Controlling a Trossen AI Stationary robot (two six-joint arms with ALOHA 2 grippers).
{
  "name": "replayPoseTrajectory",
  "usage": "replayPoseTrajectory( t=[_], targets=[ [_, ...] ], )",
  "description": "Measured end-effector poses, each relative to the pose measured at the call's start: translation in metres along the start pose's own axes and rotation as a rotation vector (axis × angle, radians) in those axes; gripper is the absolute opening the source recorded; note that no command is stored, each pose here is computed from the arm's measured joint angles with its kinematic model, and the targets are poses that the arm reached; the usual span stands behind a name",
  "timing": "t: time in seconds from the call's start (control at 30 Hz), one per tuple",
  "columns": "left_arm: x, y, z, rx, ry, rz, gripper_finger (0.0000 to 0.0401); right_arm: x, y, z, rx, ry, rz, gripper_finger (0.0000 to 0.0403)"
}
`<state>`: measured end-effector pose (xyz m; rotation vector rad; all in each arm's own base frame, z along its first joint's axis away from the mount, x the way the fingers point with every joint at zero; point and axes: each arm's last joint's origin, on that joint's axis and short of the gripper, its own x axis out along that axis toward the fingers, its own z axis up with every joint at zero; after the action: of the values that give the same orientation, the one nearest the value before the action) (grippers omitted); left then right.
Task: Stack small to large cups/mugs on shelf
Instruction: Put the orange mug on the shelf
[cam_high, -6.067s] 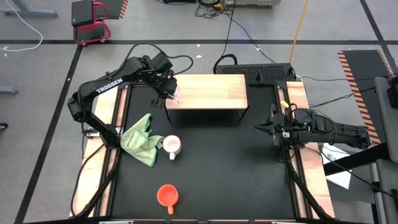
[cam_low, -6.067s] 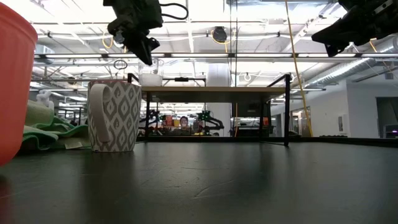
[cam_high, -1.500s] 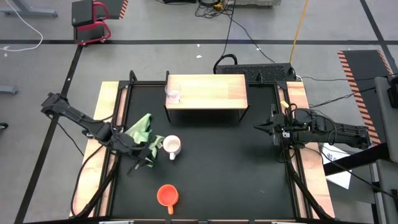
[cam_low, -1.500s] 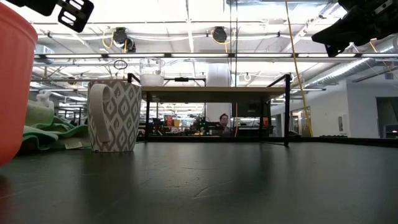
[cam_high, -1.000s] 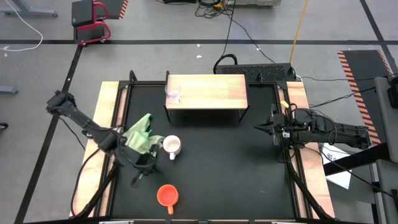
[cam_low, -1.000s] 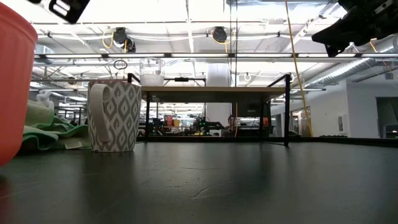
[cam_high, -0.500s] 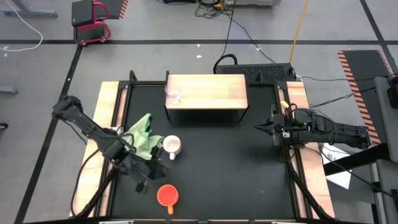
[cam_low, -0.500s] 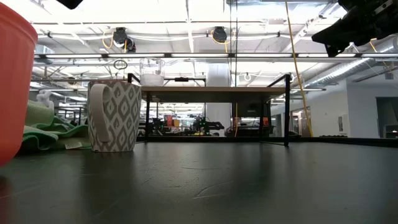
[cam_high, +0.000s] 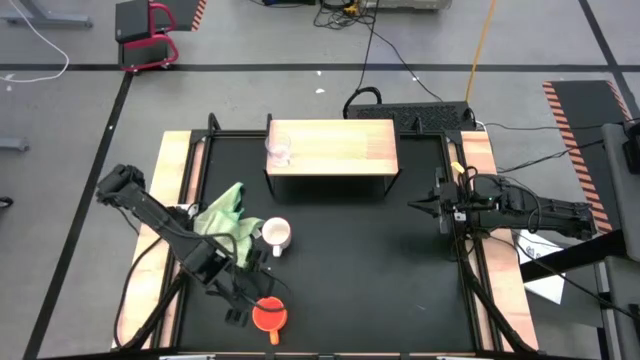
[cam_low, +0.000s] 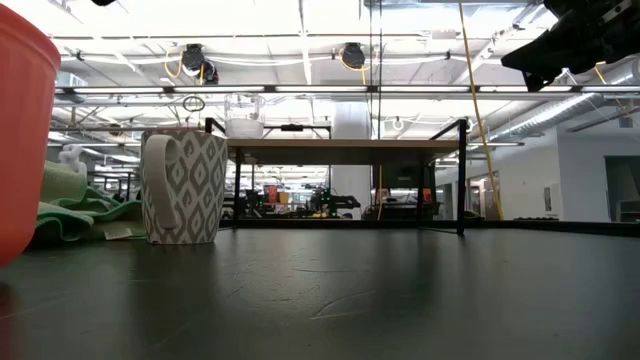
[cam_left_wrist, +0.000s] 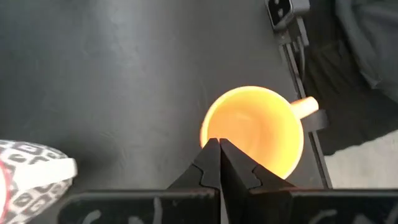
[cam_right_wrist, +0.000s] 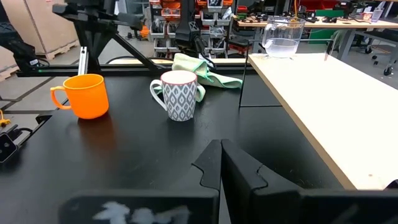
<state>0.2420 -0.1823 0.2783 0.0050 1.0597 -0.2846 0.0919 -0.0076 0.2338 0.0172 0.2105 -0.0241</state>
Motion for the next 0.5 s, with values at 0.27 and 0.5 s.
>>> replayPoseTrajectory(
  t=[0.27, 0.5],
  targets=[
    [0.01, -0.007, 0.008, -0.05, 0.043, -0.057, 0.0001, 0.0, 0.0, 0.0, 0.0, 0.0, 0.0, 0.0],
    [0.012, -0.007, 0.008, -0.066, 0.048, -0.061, 0.0023, 0.0, 0.0, 0.0, 0.0, 0.0, 0.0, 0.0]
  ],
)
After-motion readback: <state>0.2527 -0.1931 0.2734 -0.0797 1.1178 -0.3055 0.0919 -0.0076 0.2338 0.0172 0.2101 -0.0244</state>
